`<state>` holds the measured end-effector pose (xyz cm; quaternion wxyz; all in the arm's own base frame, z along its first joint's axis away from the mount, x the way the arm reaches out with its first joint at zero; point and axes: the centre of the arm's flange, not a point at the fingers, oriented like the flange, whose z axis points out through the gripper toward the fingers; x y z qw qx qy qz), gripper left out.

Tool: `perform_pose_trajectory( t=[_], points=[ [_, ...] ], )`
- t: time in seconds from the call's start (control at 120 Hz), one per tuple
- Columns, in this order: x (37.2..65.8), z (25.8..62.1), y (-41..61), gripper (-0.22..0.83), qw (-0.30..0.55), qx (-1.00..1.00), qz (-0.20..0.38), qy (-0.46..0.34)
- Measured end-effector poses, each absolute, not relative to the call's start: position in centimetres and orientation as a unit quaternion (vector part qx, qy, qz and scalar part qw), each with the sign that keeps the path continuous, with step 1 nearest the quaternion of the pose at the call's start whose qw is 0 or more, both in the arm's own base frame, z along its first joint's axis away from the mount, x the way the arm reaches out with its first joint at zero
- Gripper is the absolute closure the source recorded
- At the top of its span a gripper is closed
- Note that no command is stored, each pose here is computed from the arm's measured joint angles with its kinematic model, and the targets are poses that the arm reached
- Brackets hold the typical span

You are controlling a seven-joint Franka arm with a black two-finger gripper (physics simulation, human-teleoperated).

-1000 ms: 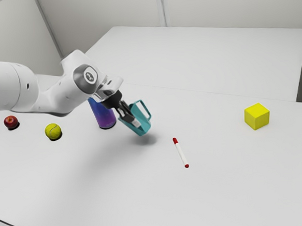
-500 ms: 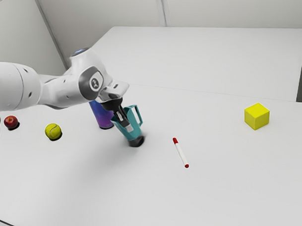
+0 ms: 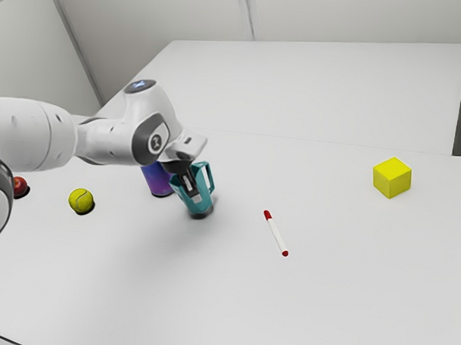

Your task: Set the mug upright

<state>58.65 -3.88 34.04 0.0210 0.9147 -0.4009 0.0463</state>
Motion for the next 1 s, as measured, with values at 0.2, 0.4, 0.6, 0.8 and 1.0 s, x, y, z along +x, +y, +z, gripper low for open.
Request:
perform_pose_trajectory(
  t=[0.2, 0.4, 0.6, 0.8, 1.0],
  points=[
    [58.81, 33.68, -4.41, 0.79, 0.008, 0.916, 0.051, -0.398],
    [58.83, 33.59, -4.47, 0.79, 0.003, 0.919, 0.054, -0.391],
    [58.78, 33.55, -4.38, 0.79, 0.003, 0.922, 0.052, -0.384],
    [58.70, 33.44, -4.34, 0.79, -0.002, 0.923, 0.048, -0.382],
    [58.58, 33.29, -4.33, 0.64, -0.001, 0.924, 0.044, -0.379]
  ],
)
